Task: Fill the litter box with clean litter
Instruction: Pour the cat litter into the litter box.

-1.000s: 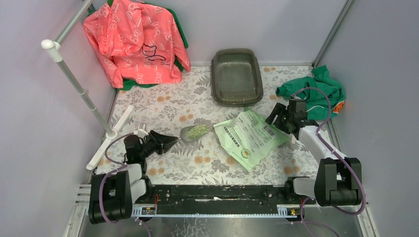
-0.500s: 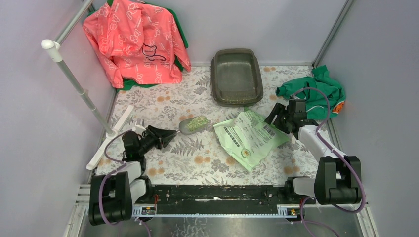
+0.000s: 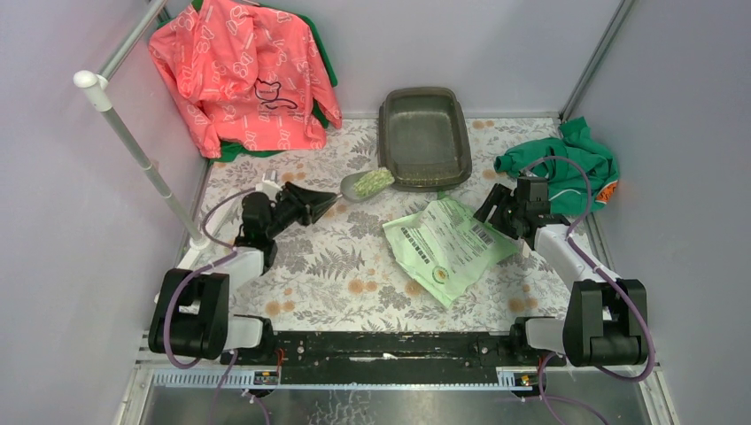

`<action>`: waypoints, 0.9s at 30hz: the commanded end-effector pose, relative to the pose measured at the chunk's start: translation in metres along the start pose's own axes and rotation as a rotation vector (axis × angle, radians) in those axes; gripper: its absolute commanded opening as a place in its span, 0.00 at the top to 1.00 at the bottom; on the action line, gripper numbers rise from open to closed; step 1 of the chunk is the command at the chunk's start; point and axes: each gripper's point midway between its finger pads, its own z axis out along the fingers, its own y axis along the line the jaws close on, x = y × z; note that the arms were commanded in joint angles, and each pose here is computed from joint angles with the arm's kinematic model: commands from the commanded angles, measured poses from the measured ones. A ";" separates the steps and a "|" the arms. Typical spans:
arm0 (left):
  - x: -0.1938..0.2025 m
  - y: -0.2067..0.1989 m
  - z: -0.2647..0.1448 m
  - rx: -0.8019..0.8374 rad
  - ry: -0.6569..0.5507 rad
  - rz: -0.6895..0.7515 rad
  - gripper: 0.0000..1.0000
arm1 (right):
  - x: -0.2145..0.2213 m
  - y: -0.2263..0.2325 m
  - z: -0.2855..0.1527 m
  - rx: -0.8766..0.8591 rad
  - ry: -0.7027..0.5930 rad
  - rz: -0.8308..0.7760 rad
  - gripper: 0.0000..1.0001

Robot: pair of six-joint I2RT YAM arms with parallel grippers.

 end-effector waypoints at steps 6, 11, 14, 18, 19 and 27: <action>-0.044 -0.073 0.076 0.109 -0.076 0.143 1.00 | -0.011 0.011 -0.003 -0.049 -0.036 0.006 0.25; -0.053 -0.088 0.132 0.093 -0.066 0.198 1.00 | -0.009 0.011 -0.001 -0.054 -0.028 0.008 0.24; -0.054 -0.080 0.168 0.059 -0.052 0.225 1.00 | -0.008 0.012 -0.001 -0.061 -0.026 0.011 0.24; -0.055 -0.076 0.207 0.026 -0.046 0.296 1.00 | -0.007 0.012 -0.001 -0.062 -0.024 0.007 0.24; -0.056 -0.073 0.215 0.013 -0.049 0.320 1.00 | -0.008 0.012 -0.001 -0.063 -0.026 0.007 0.24; -0.061 -0.072 0.260 -0.080 -0.081 0.535 1.00 | -0.009 0.014 -0.001 -0.076 -0.028 0.006 0.24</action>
